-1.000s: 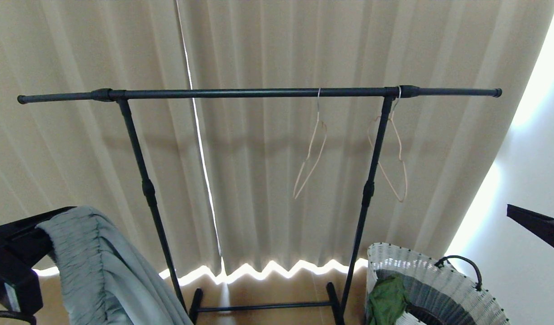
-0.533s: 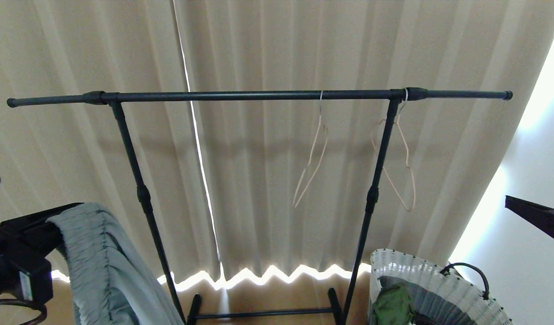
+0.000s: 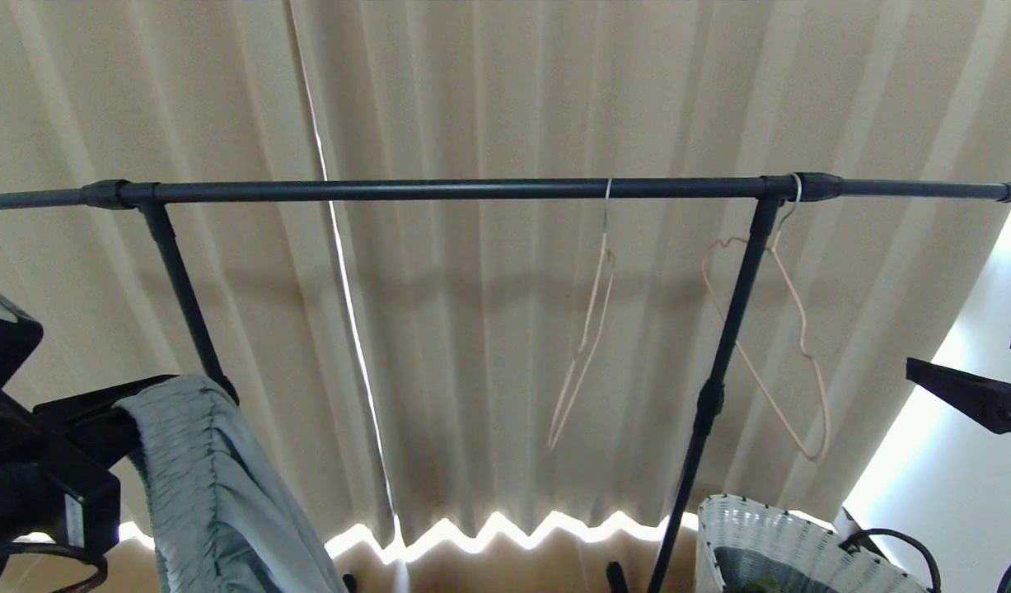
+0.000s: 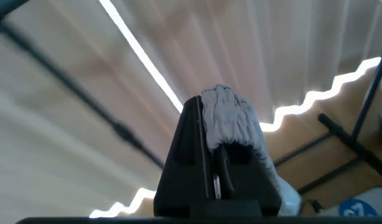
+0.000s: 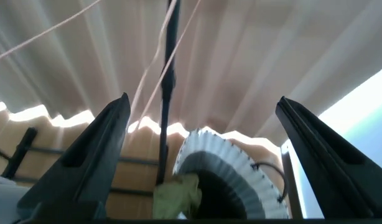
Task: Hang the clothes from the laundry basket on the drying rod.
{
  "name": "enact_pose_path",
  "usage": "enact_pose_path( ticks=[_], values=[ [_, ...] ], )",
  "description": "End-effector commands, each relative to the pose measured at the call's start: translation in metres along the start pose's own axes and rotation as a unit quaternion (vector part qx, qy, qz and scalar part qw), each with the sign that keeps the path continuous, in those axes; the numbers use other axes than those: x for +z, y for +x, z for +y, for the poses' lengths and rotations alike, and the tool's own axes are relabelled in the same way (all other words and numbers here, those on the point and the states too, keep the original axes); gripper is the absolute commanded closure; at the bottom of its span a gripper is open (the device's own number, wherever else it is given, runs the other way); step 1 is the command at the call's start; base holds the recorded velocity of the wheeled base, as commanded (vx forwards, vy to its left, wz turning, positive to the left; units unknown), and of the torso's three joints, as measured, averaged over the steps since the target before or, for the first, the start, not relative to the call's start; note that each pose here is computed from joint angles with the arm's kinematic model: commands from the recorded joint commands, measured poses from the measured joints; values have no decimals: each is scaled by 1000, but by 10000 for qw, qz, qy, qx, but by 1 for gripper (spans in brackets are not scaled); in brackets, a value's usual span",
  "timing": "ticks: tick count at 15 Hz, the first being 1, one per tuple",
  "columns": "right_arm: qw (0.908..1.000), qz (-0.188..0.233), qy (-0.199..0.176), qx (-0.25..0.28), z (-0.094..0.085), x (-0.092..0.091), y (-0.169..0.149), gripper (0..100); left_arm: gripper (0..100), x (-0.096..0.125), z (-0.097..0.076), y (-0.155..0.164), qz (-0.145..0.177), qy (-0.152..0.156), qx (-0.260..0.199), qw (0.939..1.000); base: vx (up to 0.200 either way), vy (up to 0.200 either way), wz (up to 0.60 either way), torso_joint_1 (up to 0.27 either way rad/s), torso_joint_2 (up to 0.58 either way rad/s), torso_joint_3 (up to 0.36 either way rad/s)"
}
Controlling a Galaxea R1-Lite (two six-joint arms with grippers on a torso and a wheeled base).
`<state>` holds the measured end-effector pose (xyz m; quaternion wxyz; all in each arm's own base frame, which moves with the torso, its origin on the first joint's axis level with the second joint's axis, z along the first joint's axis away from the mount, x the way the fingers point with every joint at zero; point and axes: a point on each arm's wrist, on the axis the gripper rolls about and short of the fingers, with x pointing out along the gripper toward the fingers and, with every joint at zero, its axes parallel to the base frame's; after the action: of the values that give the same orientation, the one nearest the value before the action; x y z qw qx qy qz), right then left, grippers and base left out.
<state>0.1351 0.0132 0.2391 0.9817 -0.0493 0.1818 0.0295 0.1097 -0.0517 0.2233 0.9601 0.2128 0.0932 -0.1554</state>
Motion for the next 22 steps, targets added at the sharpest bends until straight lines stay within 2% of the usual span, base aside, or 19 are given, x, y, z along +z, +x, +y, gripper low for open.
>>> enact_pose_path(
  ticks=[1,3,5,6,7,9,14,19,22],
  values=[
    [9999,84,-9,57,2,3,8,0,100,1,0,5,4,-14,-157,9999,200,0,0,-2,7,2],
    [9998,114,37,173,5,7,13,0,100,-1,-1,5,6,4,-239,9997,100,0,0,1,-1,4],
    [9985,138,303,430,15,12,18,0,100,2,0,7,-8,-6,-234,9997,0,0,0,0,0,0],
    [9971,205,481,549,21,15,22,0,100,3,0,9,-123,-46,-176,9998,0,0,0,0,0,0],
    [9968,342,469,558,24,15,30,0,100,-1,0,13,-198,-66,-101,9997,0,0,0,0,0,0],
    [9964,508,446,514,26,13,42,0,100,-6,-3,15,-293,-96,-74,9995,0,0,0,0,0,0],
    [9943,949,423,235,28,5,73,0,100,-9,-5,23,-199,-89,-126,9997,0,0,0,0,0,0],
    [9947,872,462,-276,29,2,109,0,100,-10,-2,24,-160,-126,-13,9998,0,0,0,0,0,0],
    [9944,845,564,-299,29,3,109,0,100,-11,-2,24,-146,-116,-18,9998,0,0,0,0,0,0]
  ],
)
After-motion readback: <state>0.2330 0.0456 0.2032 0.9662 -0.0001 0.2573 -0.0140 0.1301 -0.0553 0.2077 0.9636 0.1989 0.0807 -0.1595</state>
